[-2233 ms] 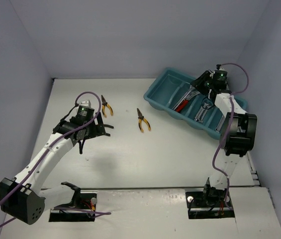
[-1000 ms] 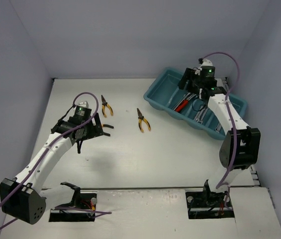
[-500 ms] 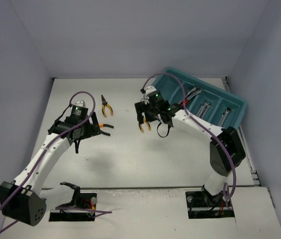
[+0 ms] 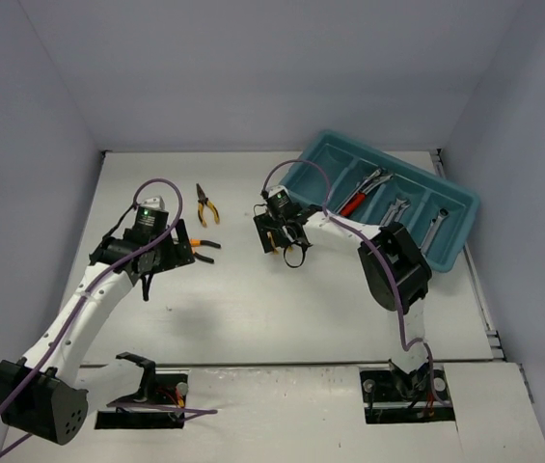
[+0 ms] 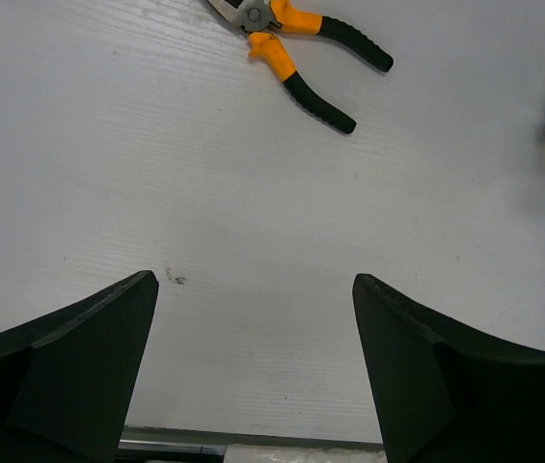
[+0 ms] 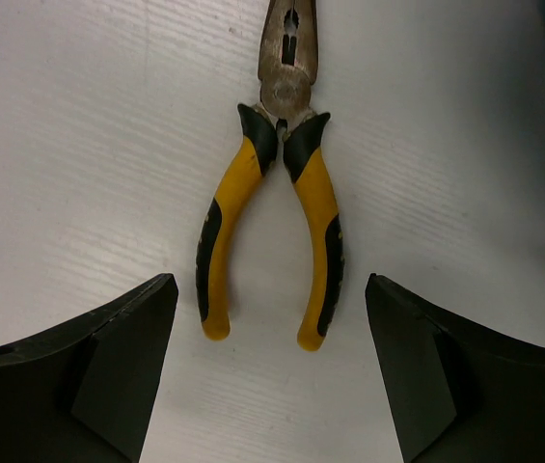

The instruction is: Sort the tools into containers

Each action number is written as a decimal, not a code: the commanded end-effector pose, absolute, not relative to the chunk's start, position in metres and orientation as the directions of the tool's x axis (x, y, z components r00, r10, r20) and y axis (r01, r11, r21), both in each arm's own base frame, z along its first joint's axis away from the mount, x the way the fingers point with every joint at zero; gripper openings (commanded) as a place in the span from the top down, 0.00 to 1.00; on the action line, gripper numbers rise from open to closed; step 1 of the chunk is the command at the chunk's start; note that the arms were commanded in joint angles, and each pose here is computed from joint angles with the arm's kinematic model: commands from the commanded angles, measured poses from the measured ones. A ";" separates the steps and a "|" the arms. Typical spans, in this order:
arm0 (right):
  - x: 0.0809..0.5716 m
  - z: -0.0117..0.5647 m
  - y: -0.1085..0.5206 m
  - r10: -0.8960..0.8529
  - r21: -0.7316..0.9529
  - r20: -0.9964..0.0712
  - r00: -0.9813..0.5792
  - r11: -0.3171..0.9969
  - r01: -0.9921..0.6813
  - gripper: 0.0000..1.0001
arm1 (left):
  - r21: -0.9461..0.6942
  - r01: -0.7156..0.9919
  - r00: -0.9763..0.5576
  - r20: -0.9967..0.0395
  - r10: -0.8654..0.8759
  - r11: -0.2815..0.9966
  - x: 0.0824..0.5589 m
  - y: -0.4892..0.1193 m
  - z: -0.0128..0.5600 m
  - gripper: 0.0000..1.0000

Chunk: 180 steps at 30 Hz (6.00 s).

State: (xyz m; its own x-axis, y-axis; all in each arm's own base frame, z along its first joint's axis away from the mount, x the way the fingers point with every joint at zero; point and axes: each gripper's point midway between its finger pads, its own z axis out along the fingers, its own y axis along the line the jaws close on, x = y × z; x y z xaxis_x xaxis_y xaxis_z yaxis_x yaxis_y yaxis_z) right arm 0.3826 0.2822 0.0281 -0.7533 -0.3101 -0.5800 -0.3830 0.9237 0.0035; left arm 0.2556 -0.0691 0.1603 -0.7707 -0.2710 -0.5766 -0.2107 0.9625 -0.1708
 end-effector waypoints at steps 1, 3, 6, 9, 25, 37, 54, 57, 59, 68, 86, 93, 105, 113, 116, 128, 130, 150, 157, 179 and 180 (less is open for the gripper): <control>0.413 0.056 0.296 -0.260 0.008 -0.662 -0.703 0.935 -0.354 0.24 | -0.166 -0.207 -0.754 -0.600 -0.266 0.964 0.255 -0.064 0.167 0.21; 0.415 0.050 0.297 -0.262 0.008 -0.656 -0.708 0.936 -0.353 0.25 | -0.164 -0.208 -0.757 -0.598 -0.265 0.964 0.253 -0.063 0.166 0.21; 0.415 0.041 0.297 -0.265 0.007 -0.643 -0.718 0.936 -0.352 0.25 | -0.163 -0.205 -0.761 -0.594 -0.262 0.965 0.251 -0.063 0.164 0.21; 0.414 0.039 0.298 -0.261 0.012 -0.638 -0.724 0.937 -0.349 0.25 | -0.160 -0.206 -0.762 -0.593 -0.261 0.965 0.250 -0.062 0.163 0.21; 0.431 0.040 0.306 -0.249 0.022 -0.654 -0.715 0.938 -0.347 0.26 | -0.156 -0.197 -0.774 -0.581 -0.251 0.968 0.250 -0.064 0.160 0.21; 0.434 0.019 0.307 -0.254 0.017 -0.630 -0.734 0.940 -0.340 0.58 | -0.149 -0.201 -0.772 -0.584 -0.250 0.968 0.245 -0.059 0.159 0.21; 0.438 0.156 0.322 -0.183 0.050 -0.810 -0.558 0.926 -0.375 1.00 | -0.151 -0.216 -0.775 -0.574 -0.263 0.965 0.249 -0.059 0.157 0.21; 0.449 0.202 0.313 -0.111 0.068 -0.861 -0.496 0.942 -0.328 1.00 | -0.153 -0.220 -0.773 -0.576 -0.267 0.964 0.250 -0.059 0.158 0.21; 0.459 0.229 0.302 -0.049 0.089 -0.887 -0.460 0.957 -0.274 1.00 | -0.154 -0.222 -0.772 -0.576 -0.270 0.963 0.250 -0.060 0.158 0.21; 0.534 0.253 0.209 0.285 0.279 -0.877 -0.388 0.957 0.073 1.00 | -0.168 -0.235 -0.762 -0.579 -0.289 0.957 0.247 -0.059 0.160 0.21; 0.614 0.162 0.181 0.428 0.386 -0.781 -0.455 0.903 0.186 0.57 | -0.168 -0.244 -0.724 -0.624 -0.295 0.955 0.242 -0.051 0.171 0.21; 0.594 0.213 0.190 0.307 0.322 -0.843 -0.442 0.946 0.042 0.30 | -0.146 -0.253 -0.705 -0.650 -0.285 0.956 0.244 -0.045 0.179 0.20; 0.462 0.266 0.227 -0.005 0.111 -0.908 -0.418 0.961 -0.253 0.29 | -0.252 -0.435 -0.655 -0.570 -0.496 0.864 0.251 -0.053 0.162 0.20; 0.392 0.243 0.198 0.045 0.175 -0.877 -0.479 0.957 -0.231 0.29 | -0.244 -0.553 -0.641 -0.487 -0.594 0.797 0.292 -0.069 0.126 0.24; 0.373 0.229 0.187 0.062 0.188 -0.863 -0.501 0.961 -0.204 0.29 | -0.217 -0.595 -0.630 -0.472 -0.617 0.774 0.308 -0.072 0.114 0.28; 0.334 0.212 0.164 0.065 0.191 -0.858 -0.510 0.961 -0.199 0.29 | -0.142 -0.660 -0.640 -0.409 -0.651 0.738 0.363 -0.094 0.064 0.40; 0.333 0.210 0.165 0.059 0.191 -0.856 -0.514 0.960 -0.207 0.29 | -0.127 -0.663 -0.646 -0.401 -0.650 0.738 0.366 -0.096 0.057 0.42; 0.337 0.219 0.214 -0.017 0.260 -0.834 -0.551 0.869 -0.420 0.29 | -0.027 -0.464 -0.714 -0.579 -0.392 0.885 0.363 -0.098 0.096 1.00; 0.334 0.242 0.252 -0.001 0.370 -0.820 -0.572 0.761 -0.533 0.30 | -0.155 -0.201 -0.612 -0.751 -0.247 0.967 0.363 -0.125 0.175 1.00; 0.340 0.320 0.357 0.121 0.529 -0.821 -0.558 0.531 -0.663 0.35 | -0.387 0.443 -0.432 -0.882 -0.186 0.809 0.321 -0.211 0.288 1.00; 0.339 0.318 0.361 0.117 0.529 -0.820 -0.561 0.528 -0.664 0.35 | -0.390 0.449 -0.433 -0.882 -0.186 0.804 0.321 -0.213 0.289 1.00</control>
